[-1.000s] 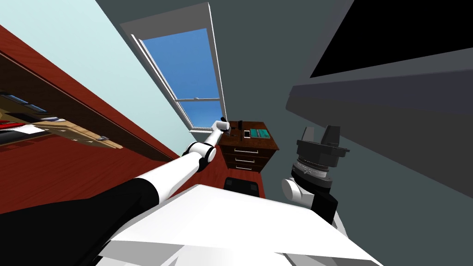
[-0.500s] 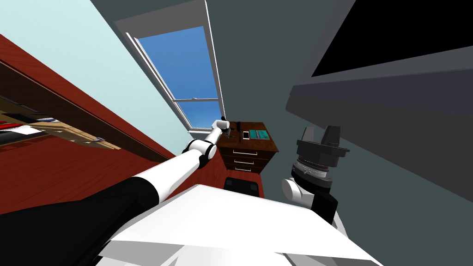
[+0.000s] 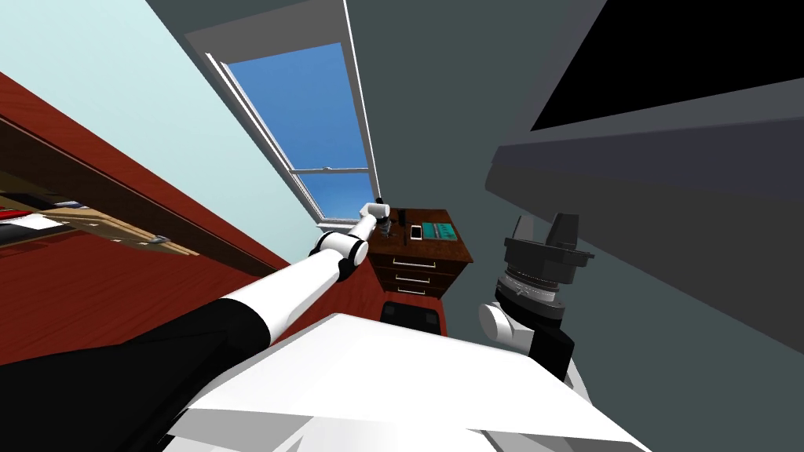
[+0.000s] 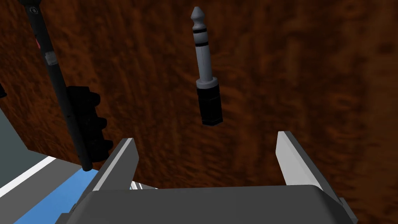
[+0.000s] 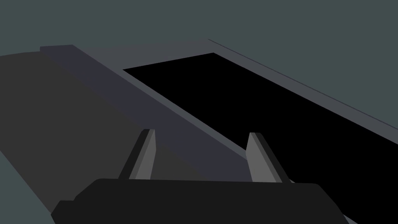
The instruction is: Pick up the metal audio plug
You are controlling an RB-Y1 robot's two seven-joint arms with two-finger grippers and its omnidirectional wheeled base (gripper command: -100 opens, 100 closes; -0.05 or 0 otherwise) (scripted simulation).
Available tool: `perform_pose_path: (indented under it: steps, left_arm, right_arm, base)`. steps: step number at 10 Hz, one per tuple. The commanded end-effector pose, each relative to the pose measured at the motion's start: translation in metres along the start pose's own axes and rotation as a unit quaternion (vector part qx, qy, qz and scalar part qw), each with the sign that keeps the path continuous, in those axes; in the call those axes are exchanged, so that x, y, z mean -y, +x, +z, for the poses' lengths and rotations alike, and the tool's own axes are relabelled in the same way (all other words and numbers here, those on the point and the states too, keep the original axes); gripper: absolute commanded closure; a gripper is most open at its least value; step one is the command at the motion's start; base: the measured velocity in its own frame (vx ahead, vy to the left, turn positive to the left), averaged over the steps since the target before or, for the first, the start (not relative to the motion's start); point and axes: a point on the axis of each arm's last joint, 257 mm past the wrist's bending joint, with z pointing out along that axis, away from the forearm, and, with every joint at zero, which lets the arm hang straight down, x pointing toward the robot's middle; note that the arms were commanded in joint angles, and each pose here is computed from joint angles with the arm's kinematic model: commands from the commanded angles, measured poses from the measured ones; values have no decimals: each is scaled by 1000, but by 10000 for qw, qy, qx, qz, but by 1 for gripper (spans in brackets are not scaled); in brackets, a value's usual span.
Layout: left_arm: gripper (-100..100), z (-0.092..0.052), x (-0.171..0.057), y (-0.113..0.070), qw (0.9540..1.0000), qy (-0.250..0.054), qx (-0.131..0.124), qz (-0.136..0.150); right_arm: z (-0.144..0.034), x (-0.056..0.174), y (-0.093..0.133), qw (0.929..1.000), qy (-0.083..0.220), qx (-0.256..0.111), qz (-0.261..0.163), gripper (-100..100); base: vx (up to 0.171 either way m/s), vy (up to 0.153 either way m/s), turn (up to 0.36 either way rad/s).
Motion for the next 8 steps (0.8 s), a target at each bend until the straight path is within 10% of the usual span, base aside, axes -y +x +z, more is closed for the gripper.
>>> perform_pose_path:
  steps: [1, 8]
  left_arm:
    - [-100, 3, -14, -1, 9996, -266, -3, -55]
    - [-100, 4, -71, -3, 9896, -1394, -88, -345]
  right_arm:
    - [0, 0, 0, 10000, 0, 0, 0, 0]
    - [0, 0, 0, 10000, -1, 0, 0, 0]
  base:
    - [108, -40, 3]
    - [91, -40, -1]
